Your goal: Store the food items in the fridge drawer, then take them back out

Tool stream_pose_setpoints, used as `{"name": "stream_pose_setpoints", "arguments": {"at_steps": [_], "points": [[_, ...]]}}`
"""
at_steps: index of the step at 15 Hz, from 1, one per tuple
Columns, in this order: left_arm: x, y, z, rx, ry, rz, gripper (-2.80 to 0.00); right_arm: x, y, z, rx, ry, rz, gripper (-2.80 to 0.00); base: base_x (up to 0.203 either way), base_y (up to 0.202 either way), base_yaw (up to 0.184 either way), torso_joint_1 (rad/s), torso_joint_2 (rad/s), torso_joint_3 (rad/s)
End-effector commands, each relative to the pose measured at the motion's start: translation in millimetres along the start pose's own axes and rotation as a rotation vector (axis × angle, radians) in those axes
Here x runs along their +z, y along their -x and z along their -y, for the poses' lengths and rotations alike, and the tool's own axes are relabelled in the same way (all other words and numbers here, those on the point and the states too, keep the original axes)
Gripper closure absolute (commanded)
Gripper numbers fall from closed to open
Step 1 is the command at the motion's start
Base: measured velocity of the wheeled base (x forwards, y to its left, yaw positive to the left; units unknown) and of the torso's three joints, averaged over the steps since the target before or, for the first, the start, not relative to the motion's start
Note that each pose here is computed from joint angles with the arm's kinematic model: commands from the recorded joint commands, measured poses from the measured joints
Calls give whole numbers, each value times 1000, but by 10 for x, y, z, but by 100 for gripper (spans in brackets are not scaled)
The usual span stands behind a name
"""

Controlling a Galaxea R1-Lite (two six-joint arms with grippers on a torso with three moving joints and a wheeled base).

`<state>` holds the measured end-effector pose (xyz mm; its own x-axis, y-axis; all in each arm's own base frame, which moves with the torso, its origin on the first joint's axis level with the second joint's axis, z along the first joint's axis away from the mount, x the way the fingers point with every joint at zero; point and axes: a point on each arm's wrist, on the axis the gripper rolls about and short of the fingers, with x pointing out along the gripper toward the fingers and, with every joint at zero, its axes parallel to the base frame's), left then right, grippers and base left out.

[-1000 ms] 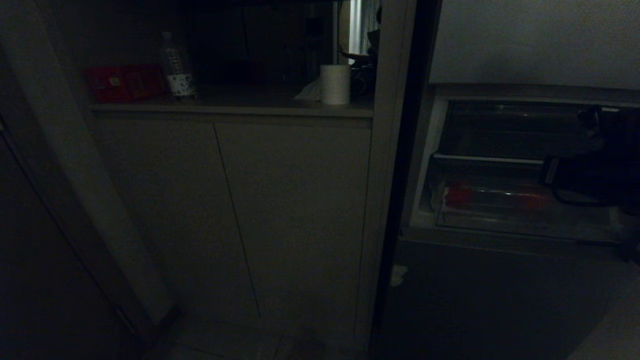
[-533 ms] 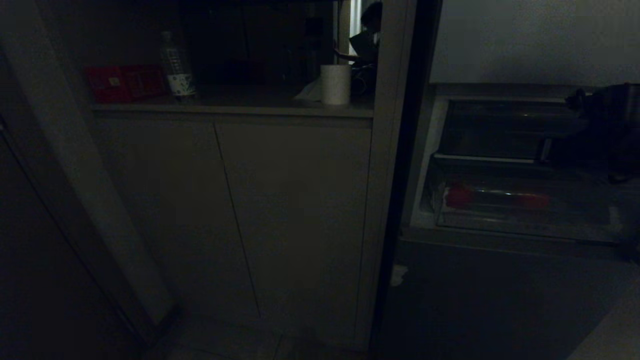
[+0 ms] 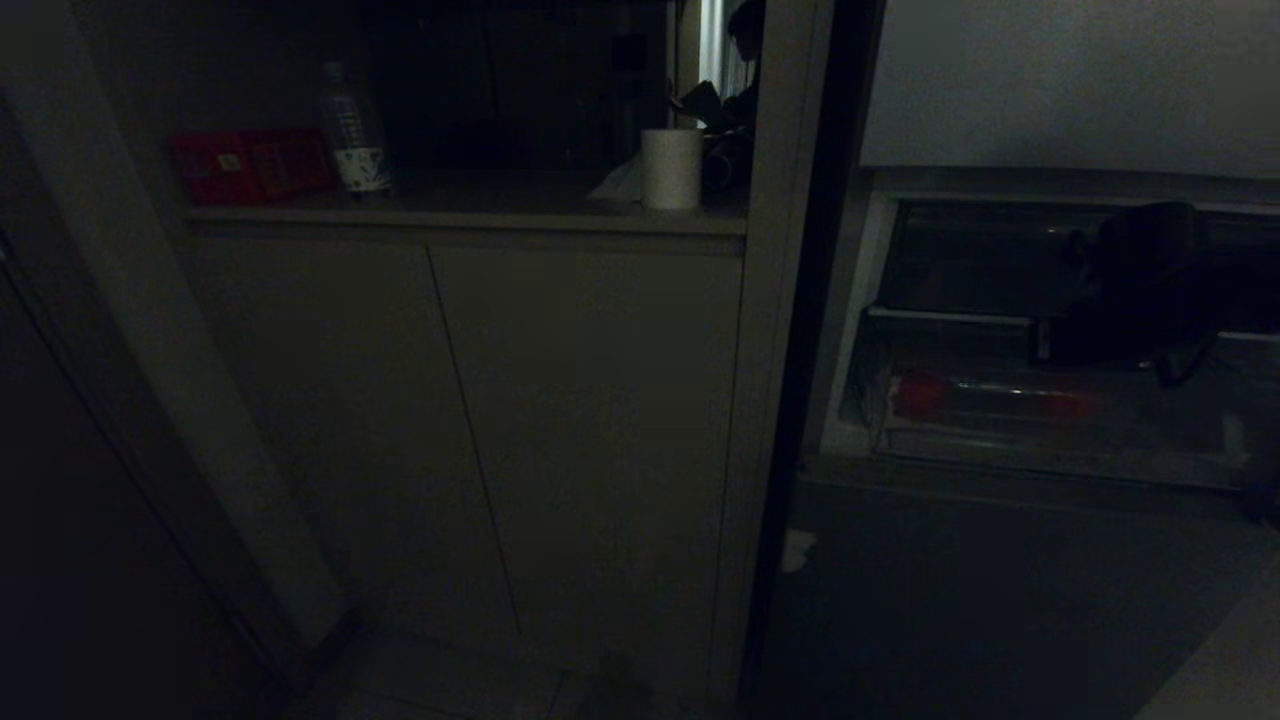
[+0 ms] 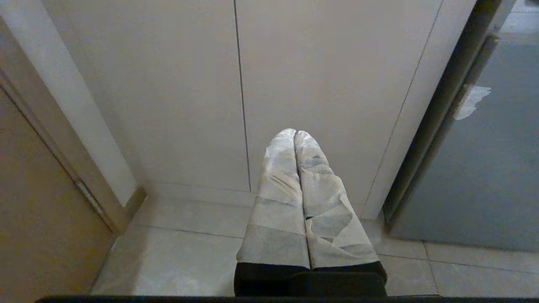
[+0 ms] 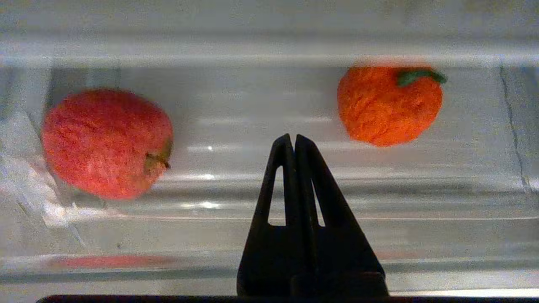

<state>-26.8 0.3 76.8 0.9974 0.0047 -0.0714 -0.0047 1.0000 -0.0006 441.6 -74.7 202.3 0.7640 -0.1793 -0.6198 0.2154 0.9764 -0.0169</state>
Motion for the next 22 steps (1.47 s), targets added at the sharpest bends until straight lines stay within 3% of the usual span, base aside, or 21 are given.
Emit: {"name": "stream_pose_setpoints", "arguments": {"at_steps": [1,8,12,15,22], "points": [[0,-1,0,0,0,-2,0,-39,140,18,0,1,-47,0,0,0,0,0,0,0],[0,-1,0,0,0,-2,0,-145,955,90,19,-1,-66,0,0,0,0,0,0,0],[0,-1,0,0,0,-2,0,-116,993,99,23,-1,-52,0,0,0,0,0,0,0],[0,-1,0,0,0,-2,0,-179,1002,133,14,-2,-94,0,0,0,0,0,0,0],[0,-1,0,0,0,-2,0,-371,1574,418,-25,-7,-197,0,0,0,0,0,0,0]]}}
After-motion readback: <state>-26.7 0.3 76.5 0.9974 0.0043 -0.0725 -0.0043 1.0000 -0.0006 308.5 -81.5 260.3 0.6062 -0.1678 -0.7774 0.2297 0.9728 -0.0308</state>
